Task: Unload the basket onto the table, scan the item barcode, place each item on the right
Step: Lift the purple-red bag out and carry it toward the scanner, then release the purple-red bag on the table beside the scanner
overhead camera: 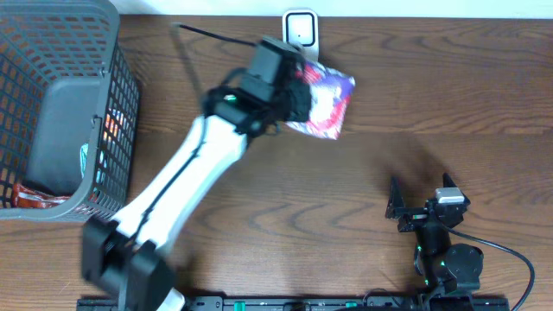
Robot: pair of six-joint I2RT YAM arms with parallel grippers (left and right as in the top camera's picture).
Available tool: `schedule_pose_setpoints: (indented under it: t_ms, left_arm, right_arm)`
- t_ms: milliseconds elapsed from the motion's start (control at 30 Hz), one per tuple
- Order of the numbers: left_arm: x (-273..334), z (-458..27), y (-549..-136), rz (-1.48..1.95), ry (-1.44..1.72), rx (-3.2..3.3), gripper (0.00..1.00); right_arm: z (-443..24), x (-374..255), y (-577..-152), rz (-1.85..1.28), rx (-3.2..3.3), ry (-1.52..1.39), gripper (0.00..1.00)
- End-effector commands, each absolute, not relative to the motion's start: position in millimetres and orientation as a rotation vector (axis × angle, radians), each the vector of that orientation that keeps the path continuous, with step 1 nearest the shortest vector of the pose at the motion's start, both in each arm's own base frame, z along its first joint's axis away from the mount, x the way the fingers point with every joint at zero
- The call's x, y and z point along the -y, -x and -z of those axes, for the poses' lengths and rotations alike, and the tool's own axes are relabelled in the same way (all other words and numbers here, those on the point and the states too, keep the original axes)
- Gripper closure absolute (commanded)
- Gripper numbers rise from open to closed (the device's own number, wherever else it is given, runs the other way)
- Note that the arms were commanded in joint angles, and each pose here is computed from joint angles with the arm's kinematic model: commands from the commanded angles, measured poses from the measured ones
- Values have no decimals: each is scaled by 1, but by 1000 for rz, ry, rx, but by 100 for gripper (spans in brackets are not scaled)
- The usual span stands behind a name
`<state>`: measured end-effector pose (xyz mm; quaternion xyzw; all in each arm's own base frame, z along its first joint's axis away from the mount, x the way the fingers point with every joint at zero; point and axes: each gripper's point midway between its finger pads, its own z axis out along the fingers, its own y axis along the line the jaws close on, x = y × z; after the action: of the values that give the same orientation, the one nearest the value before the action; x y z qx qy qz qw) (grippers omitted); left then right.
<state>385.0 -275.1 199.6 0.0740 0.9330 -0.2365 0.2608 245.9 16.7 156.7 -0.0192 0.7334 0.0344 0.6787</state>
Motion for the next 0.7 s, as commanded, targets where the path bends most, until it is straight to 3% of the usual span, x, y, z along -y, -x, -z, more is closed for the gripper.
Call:
schedule_pose_setpoints:
  t_ms: [0, 67, 100, 133, 167, 300, 333, 500, 667]
  left_arm:
    - [293, -152, -379, 612, -160, -2644, 93]
    - [304, -118, -377, 584, -174, -2710, 92]
    - [306, -108, -377, 576, -180, -2726, 80]
    - [307, -103, -378, 572, -181, -2733, 47]
    - [308, -98, -379, 570, -181, -2735, 37]
    - [310, -113, -396, 608, -163, -2662, 36]
    - [308, -124, -402, 620, -151, -2635, 30]
    - [272, -218, -439, 667, -80, -2411, 28]
    - [178, -329, -459, 570, -34, -2132, 28]
  right_arm:
    - [-156, -14, -246, -79, -1649, 23, 1]
    - [-156, -14, -246, -79, -1649, 23, 1]
    - [-156, -14, -246, -79, -1649, 23, 1]
    - [-156, -14, -246, -79, -1649, 23, 1]
    - [-156, -14, -246, -79, -1649, 23, 1]
    - [-156, -14, -246, -79, -1649, 23, 1]
    - [-156, -14, -246, -80, -1649, 22, 1]
    - [-156, -14, -246, -79, -1649, 23, 1]
    - [-156, -14, -246, -79, -1649, 23, 1]
